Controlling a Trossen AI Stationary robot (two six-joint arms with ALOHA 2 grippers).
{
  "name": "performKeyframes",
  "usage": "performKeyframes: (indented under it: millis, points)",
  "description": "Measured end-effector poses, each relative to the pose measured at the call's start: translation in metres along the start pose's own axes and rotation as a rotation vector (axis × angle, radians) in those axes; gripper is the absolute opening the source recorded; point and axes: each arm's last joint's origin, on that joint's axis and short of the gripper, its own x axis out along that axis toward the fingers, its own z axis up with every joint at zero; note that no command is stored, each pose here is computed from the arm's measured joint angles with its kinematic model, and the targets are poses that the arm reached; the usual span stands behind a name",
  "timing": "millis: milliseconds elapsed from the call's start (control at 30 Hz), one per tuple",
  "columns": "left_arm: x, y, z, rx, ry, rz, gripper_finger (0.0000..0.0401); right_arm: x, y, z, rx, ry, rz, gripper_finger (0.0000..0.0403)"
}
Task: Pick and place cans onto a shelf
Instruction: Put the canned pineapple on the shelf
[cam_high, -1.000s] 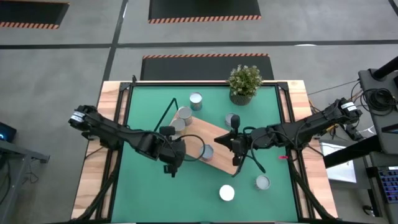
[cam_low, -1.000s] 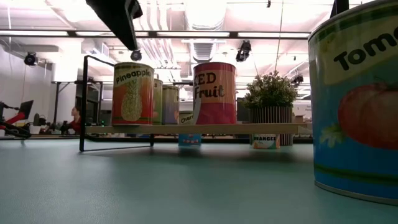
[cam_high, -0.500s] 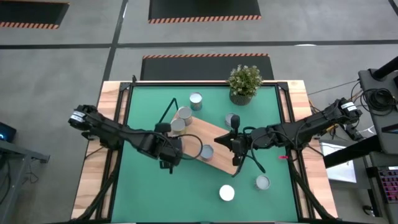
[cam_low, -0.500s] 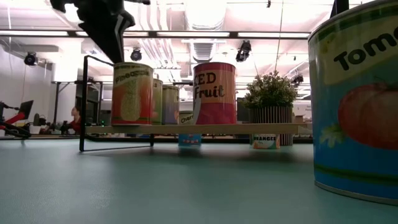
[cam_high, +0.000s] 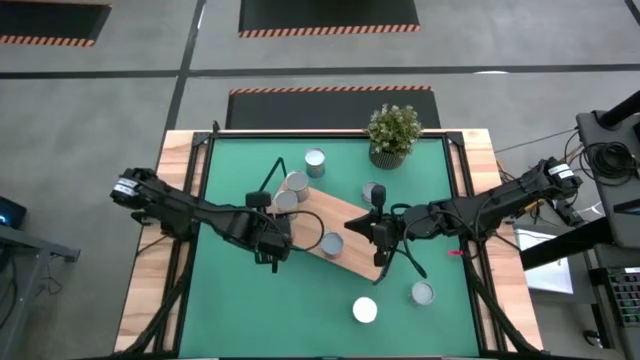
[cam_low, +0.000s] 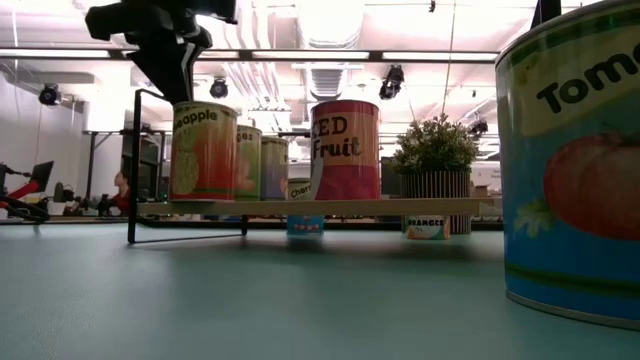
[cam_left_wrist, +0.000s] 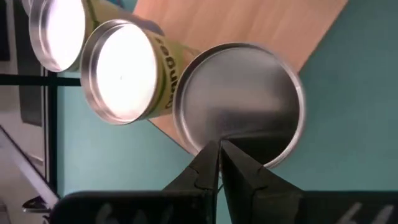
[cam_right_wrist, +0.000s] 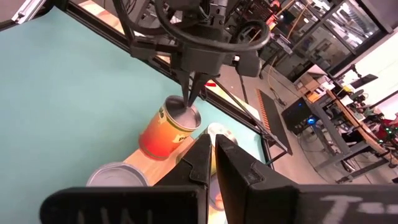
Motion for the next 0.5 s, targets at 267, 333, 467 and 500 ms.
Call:
performKeyframes:
  millis: [267,333,467,500]
  points:
    - [0.0029,0.0082,-0.0016,-0.034,0.026,0.069,0.0,0.0,0.0,0.0,0.0,0.0,0.0,0.0013]
    - [0.0029,0.0085,-0.0013,-0.039,0.022,0.074,0.0,0.0,-0.0001,0.0,0.0,0.0,0.0,0.0013]
    - [0.0021,0.0089,-0.0011,-0.064,0.021,0.075,0.0,0.0,0.0,0.0,0.0,0.0,0.0,0.0013]
    - [0.0003,0.009,-0.0003,-0.072,0.017,0.073,0.0,0.0,-0.0001,0.0,0.0,0.0,0.0,0.0013]
